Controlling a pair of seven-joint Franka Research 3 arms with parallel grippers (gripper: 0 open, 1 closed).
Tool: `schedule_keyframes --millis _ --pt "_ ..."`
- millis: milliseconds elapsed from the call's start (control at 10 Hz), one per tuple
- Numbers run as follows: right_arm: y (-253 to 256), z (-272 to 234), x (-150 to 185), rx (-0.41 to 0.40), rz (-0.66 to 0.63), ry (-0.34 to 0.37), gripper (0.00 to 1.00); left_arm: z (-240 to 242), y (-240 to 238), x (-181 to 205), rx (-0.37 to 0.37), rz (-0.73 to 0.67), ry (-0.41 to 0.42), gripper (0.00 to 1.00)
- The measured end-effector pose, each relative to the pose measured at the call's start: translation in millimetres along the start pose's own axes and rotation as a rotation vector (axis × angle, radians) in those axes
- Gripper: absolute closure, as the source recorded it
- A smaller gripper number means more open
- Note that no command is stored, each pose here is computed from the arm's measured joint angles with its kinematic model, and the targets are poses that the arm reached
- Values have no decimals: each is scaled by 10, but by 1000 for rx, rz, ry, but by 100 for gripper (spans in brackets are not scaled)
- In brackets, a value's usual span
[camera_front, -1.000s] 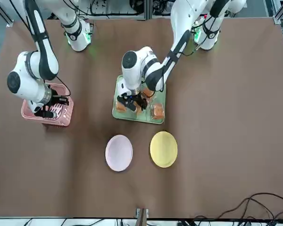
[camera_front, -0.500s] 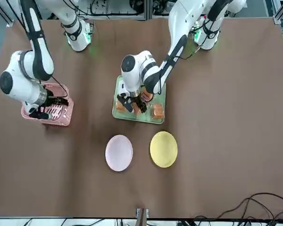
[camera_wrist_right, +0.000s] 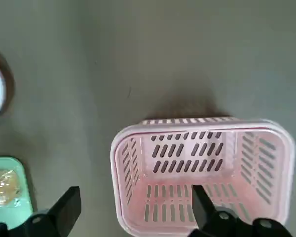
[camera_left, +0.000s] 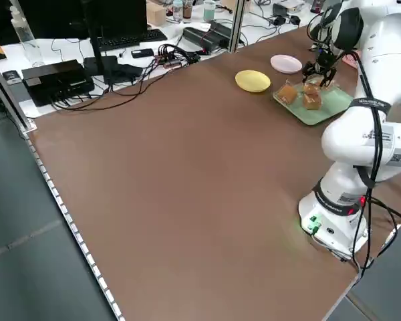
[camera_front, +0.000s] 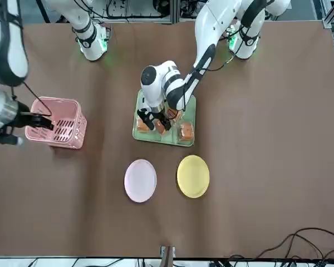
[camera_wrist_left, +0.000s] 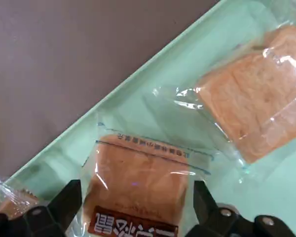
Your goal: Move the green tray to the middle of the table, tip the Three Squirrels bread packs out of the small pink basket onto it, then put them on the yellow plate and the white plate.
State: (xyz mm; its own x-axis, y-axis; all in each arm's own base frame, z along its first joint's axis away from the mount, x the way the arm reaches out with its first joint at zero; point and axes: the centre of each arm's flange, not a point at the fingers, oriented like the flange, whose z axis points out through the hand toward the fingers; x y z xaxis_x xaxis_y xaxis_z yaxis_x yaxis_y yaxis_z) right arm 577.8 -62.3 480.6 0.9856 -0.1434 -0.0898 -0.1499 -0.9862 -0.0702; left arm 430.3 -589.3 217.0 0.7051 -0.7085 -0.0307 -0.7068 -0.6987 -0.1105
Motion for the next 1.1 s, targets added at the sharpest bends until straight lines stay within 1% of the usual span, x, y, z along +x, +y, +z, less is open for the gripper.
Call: schedule_keyframes --millis 200,400,600,700,800,900,1000,1100 --pt "-52 -534 -13 0 -11 11 0 67 13 7 0 6 10 0" --pt "-105 -1151 -114 -4 -2 6 0 133 23 9 -4 7 11 0" --pt "-51 -1537 -182 -7 32 26 0 163 23 5 -3 7 8 1" --pt "7 -1599 -185 -7 43 33 2 163 23 5 -3 7 8 6" --pt "30 -1618 -182 -14 46 35 2 162 22 6 -3 7 8 14" --pt "13 -1620 -180 -39 41 36 1 149 21 7 -3 7 9 26" --pt "-54 -1624 -186 -61 28 37 3 133 25 8 -3 8 10 35" --pt "-109 -1611 -186 -68 17 35 3 122 24 8 -3 2 10 35"
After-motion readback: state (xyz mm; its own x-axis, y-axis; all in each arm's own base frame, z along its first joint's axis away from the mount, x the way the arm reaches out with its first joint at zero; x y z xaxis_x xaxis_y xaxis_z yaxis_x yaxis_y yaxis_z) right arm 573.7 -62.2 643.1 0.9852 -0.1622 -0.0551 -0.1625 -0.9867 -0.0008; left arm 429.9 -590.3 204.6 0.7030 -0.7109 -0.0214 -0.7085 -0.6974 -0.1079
